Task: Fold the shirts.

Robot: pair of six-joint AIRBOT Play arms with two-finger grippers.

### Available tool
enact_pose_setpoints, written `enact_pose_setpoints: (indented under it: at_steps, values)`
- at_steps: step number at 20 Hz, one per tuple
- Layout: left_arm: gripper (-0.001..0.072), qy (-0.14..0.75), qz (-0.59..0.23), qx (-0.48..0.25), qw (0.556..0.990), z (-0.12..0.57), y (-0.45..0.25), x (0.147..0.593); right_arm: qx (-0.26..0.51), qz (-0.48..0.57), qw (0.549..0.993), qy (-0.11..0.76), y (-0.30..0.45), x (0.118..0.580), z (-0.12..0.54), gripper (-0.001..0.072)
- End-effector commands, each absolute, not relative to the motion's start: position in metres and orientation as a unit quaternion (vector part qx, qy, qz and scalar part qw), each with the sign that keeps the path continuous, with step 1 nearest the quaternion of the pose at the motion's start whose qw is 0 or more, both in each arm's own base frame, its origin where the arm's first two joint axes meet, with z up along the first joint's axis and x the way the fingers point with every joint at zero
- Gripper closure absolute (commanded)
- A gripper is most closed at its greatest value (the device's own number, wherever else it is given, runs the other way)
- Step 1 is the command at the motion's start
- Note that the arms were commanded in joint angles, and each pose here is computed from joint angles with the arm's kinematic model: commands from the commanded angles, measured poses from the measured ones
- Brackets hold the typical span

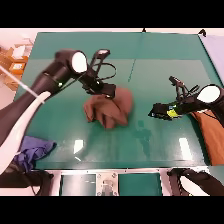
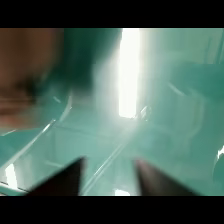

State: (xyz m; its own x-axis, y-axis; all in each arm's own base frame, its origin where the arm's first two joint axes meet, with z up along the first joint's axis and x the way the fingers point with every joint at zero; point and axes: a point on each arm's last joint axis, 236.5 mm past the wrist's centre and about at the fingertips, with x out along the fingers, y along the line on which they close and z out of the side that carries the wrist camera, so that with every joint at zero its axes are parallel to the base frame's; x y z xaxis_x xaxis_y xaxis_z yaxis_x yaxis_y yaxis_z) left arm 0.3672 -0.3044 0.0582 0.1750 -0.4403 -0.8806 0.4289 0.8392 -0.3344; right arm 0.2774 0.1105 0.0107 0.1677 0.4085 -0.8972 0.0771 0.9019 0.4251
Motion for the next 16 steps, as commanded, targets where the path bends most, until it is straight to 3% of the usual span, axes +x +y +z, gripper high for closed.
enact_pose_setpoints:
  at_steps: [1, 5, 8, 10, 16]
  values:
    - [-0.0012, 0.586, -0.286, -0.037, 0.757, 0.057, -0.294, 0.39, 0.21, 0.09, 0.74, 0.633, 0.092, 0.282, 0.011, 0.0208]
    - [-0.0011, 0.603, -0.198, -0.085, 0.768, 0.068, -0.186, 0.434, 0.208, 0.089, 0.72, 0.656, 0.097, 0.264, -0.011, 0.0209]
    - [-0.0011, 0.605, -0.164, -0.111, 0.771, 0.042, -0.145, 0.447, 0.221, 0.111, 0.689, 0.681, 0.129, 0.234, -0.044, 0.0209]
    - [-0.001, 0.585, -0.175, -0.12, 0.783, 0.022, -0.15, 0.46, 0.245, 0.132, 0.685, 0.673, 0.161, 0.224, -0.061, 0.0209]
    - [-0.001, 0.618, -0.26, -0.221, 0.709, -0.046, -0.208, 0.458, 0.274, 0.163, 0.714, 0.623, 0.239, 0.24, -0.085, 0.021]
